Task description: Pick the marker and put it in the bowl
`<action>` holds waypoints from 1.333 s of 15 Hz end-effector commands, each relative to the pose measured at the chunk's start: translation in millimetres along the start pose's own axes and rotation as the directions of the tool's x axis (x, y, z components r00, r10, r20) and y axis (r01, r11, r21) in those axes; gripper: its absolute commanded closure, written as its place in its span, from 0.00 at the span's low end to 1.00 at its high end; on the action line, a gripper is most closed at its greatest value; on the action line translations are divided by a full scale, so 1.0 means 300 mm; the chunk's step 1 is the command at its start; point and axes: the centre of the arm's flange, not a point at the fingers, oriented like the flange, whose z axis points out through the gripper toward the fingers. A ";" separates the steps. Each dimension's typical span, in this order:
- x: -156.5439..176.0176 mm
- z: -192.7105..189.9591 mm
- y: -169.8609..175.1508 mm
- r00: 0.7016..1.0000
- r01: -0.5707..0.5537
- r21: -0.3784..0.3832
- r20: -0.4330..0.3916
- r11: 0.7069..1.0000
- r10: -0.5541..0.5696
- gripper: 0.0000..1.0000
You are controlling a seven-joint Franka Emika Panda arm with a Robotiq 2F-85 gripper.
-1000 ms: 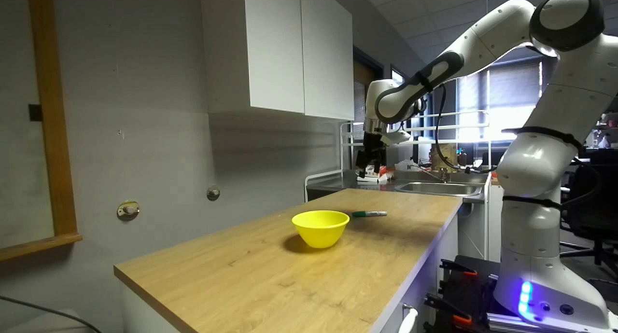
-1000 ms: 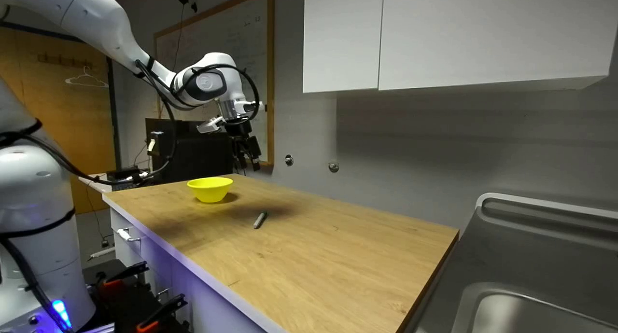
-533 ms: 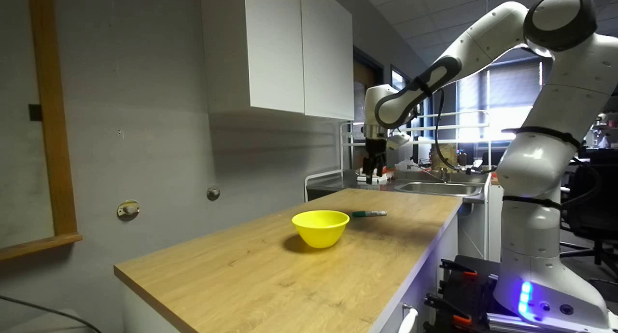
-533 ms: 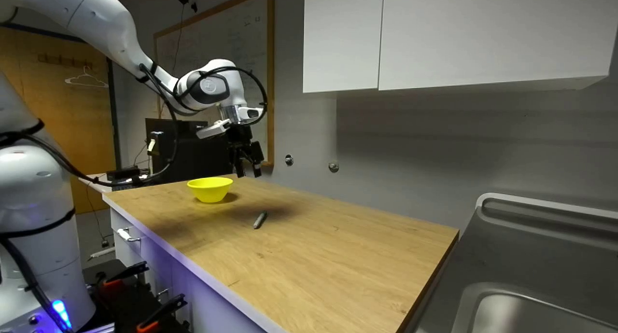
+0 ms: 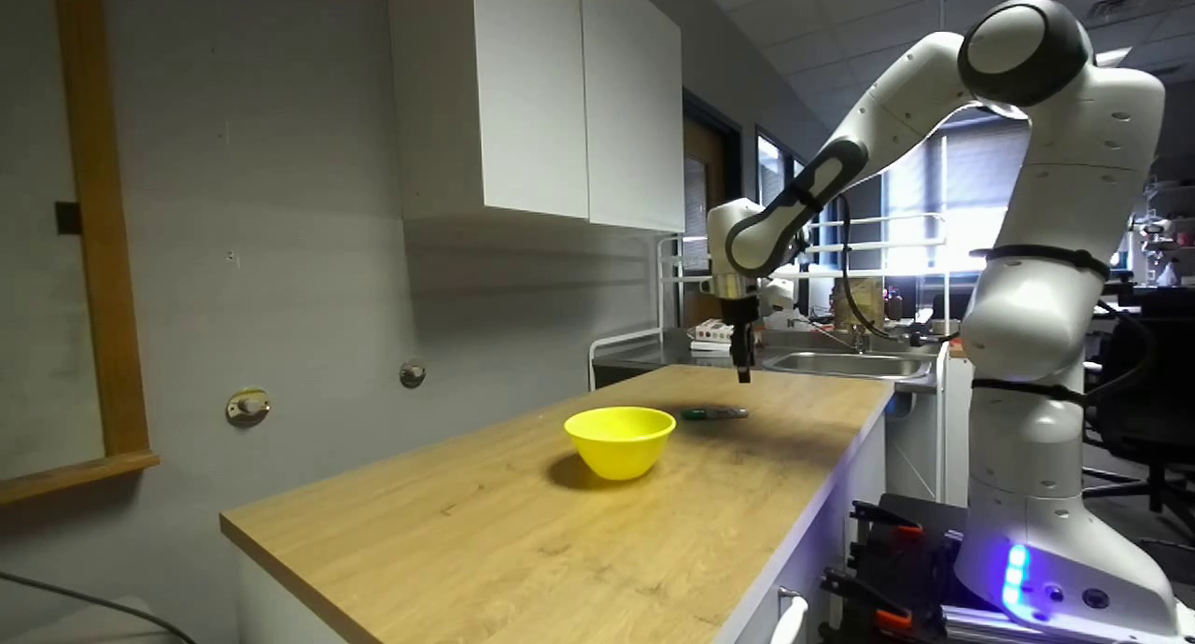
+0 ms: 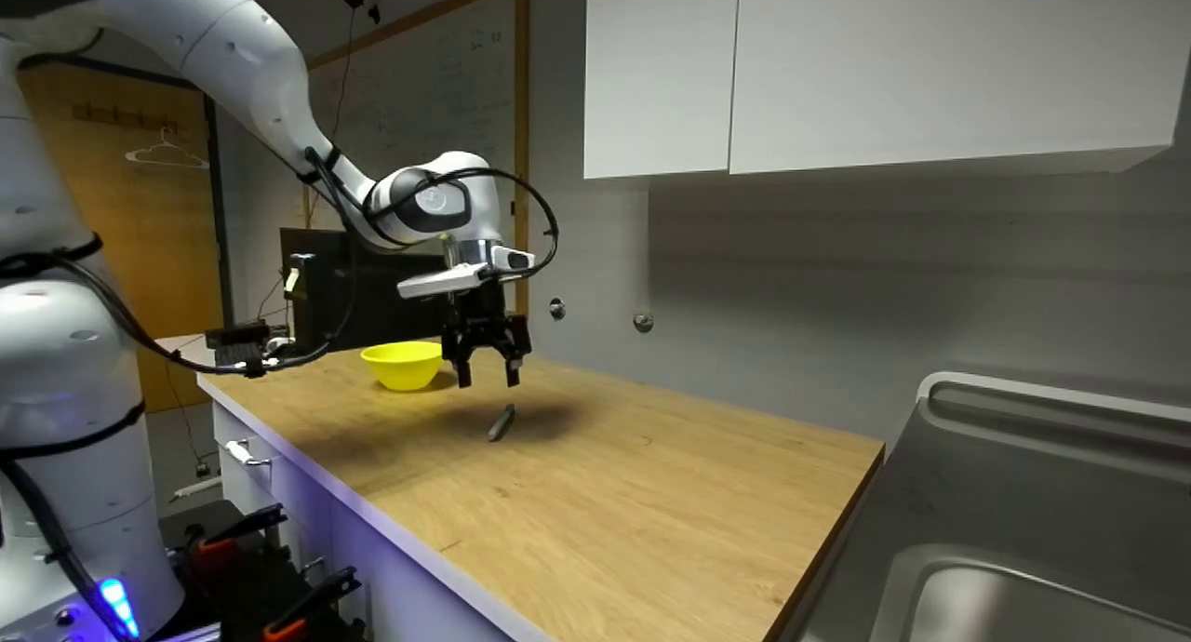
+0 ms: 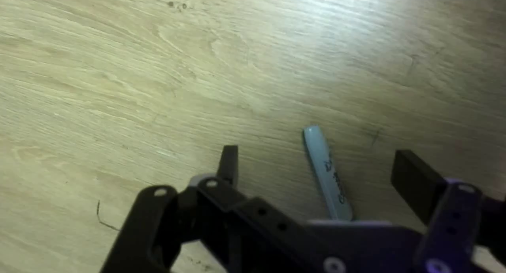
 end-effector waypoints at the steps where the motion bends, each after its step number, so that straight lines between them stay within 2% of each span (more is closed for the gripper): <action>1: 0.053 0.051 0.061 0.995 0.088 0.055 0.045 0.995 -0.090 0.00; 11: 0.213 0.080 -0.009 0.969 0.208 0.164 0.099 0.964 -0.226 0.00; 20: 0.351 0.268 0.025 0.952 0.236 0.253 0.134 0.938 -0.276 0.00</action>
